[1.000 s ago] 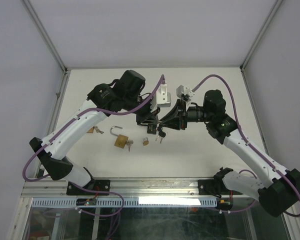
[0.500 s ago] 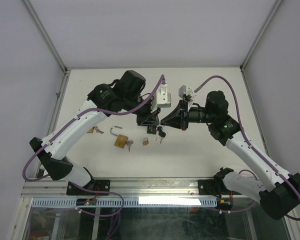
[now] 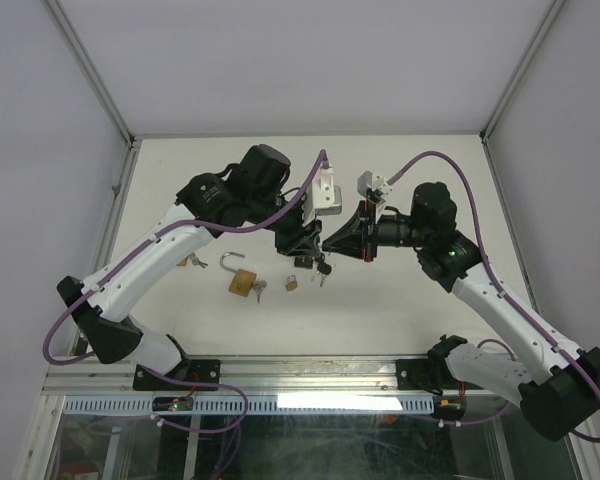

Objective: Unlock with the key

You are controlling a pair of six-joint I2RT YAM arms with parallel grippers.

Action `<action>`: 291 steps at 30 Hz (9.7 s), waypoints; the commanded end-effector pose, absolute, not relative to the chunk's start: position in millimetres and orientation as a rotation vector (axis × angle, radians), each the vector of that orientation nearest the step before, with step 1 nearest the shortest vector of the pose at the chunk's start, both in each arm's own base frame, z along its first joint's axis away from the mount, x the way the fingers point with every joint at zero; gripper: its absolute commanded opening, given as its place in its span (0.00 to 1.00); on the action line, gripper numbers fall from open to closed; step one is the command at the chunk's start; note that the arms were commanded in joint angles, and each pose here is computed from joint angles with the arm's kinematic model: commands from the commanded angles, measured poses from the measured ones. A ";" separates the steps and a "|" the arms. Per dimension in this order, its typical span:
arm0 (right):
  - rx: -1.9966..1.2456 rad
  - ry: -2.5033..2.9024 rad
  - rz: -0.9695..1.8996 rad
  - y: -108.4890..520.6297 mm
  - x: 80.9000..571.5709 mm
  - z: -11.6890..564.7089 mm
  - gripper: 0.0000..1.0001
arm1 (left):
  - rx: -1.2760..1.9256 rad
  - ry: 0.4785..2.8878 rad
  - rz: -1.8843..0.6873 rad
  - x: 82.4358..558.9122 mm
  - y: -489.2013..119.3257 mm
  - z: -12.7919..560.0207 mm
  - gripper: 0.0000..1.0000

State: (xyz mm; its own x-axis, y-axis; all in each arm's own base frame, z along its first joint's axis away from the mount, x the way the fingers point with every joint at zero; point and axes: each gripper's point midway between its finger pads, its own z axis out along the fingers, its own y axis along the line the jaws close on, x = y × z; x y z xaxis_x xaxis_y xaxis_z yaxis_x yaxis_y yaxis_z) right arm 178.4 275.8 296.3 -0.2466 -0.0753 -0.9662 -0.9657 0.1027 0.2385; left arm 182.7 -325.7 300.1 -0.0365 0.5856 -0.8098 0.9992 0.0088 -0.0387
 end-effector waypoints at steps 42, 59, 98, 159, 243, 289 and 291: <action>-0.679 1.707 0.899 220.5 210.0 273.6 0.00 | 1.468 2.279 -0.301 231.9 -283.6 39.5 0.53; -0.688 1.686 0.866 214.5 207.4 283.5 0.00 | 1.520 2.319 -0.400 215.3 -287.5 26.5 0.23; -0.747 1.220 1.093 222.5 154.7 468.5 0.00 | 1.103 0.877 -1.578 161.9 -328.4 488.0 0.00; -0.909 1.159 1.174 255.5 162.2 472.6 0.00 | 1.109 1.074 -1.587 164.7 -379.5 438.7 0.00; -0.895 1.235 1.189 243.2 150.1 438.7 0.00 | 1.125 0.902 -1.423 158.4 -365.3 428.9 0.00; -0.633 1.599 0.971 220.1 198.2 351.1 0.65 | 1.554 1.602 -0.758 206.3 -331.7 127.4 0.00; -0.639 1.633 1.006 225.6 198.7 343.1 0.64 | 1.617 1.617 -0.701 203.0 -322.2 102.6 0.00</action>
